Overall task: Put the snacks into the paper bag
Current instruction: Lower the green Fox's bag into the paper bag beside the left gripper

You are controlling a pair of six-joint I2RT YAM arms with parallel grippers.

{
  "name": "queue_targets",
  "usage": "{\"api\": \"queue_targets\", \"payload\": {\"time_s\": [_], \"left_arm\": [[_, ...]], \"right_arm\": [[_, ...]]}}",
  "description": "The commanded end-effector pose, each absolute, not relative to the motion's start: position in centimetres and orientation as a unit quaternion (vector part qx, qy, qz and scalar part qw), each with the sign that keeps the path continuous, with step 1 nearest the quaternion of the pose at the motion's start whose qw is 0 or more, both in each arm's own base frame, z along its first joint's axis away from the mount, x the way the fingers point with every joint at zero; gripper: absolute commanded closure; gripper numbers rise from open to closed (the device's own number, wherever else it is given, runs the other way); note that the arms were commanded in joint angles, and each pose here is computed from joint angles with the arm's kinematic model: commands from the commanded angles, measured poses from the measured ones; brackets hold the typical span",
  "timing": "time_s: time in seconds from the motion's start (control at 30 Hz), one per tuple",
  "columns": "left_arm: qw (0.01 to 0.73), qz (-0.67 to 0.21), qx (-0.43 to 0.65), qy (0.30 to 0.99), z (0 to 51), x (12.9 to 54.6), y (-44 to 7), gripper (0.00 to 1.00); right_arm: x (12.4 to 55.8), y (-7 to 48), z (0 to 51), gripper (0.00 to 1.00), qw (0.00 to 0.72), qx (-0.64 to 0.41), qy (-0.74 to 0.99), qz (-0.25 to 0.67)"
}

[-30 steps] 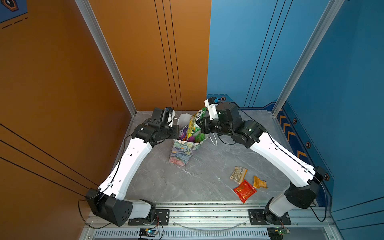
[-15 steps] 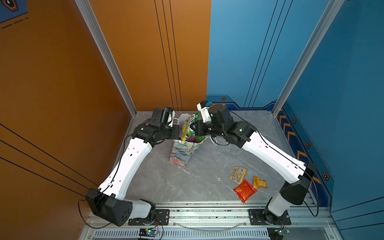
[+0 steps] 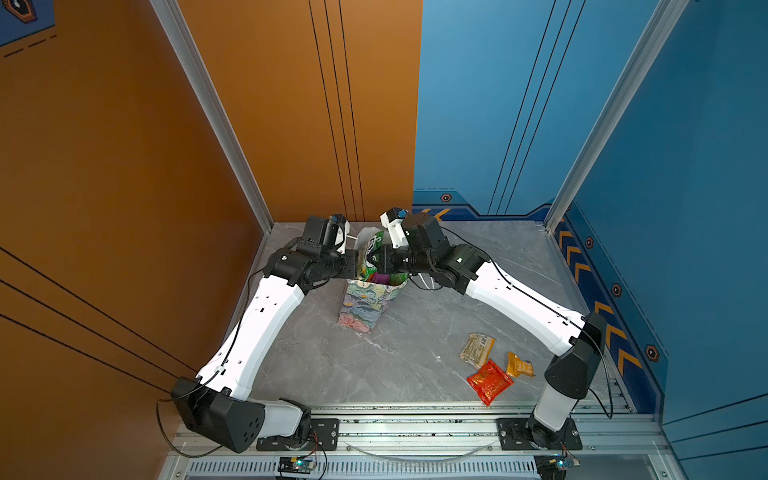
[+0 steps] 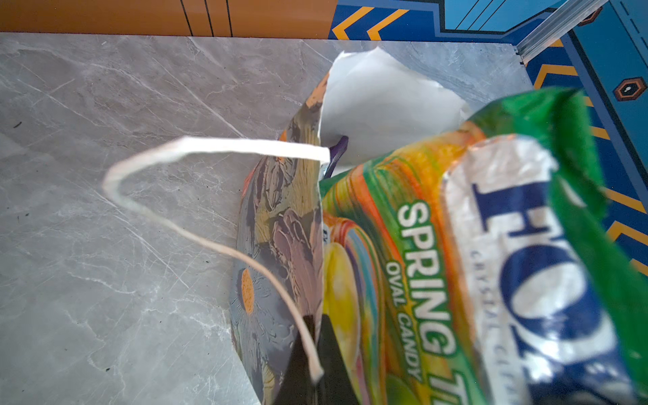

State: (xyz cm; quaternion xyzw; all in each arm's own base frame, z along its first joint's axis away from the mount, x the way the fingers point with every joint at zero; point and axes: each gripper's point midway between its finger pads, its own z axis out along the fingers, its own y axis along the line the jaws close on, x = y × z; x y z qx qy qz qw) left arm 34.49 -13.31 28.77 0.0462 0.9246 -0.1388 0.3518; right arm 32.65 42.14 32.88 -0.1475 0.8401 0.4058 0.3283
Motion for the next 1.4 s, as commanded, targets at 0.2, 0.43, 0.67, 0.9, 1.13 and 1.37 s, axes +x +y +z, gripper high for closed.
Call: {"api": "queue_targets", "payload": {"time_s": [0.2, 0.43, 0.67, 0.9, 1.13, 1.37], "left_arm": [[0.387, -0.151, 0.053, 0.908, 31.1, 34.3, -13.3, 0.96], [0.387, -0.151, 0.053, 0.908, 31.0, 34.3, -13.3, 0.96], [0.386, -0.152, 0.053, 0.908, 31.0, 34.3, -13.3, 0.96], [0.385, -0.151, 0.053, 0.909, 30.9, 34.3, -13.4, 0.96], [0.385, -0.152, 0.053, 0.909, 31.0, 34.3, -13.4, 0.96], [0.384, -0.154, 0.055, 0.909, 30.9, 34.3, -13.4, 0.96]], "right_arm": [[33.2, 43.5, 30.4, 1.00, 0.318, -0.151, 0.841, 0.411], [33.4, 44.2, 28.7, 1.00, 0.301, -0.147, 0.846, 0.414], [33.7, 44.9, 26.7, 1.00, 0.285, -0.146, 0.855, 0.407], [33.8, 45.3, 25.2, 1.00, 0.273, -0.147, 0.863, 0.399], [33.4, 45.6, 23.5, 1.00, 0.255, -0.154, 0.874, 0.383], [35.0, 44.4, 24.7, 1.00, 0.251, -0.133, 0.880, 0.380]]}}
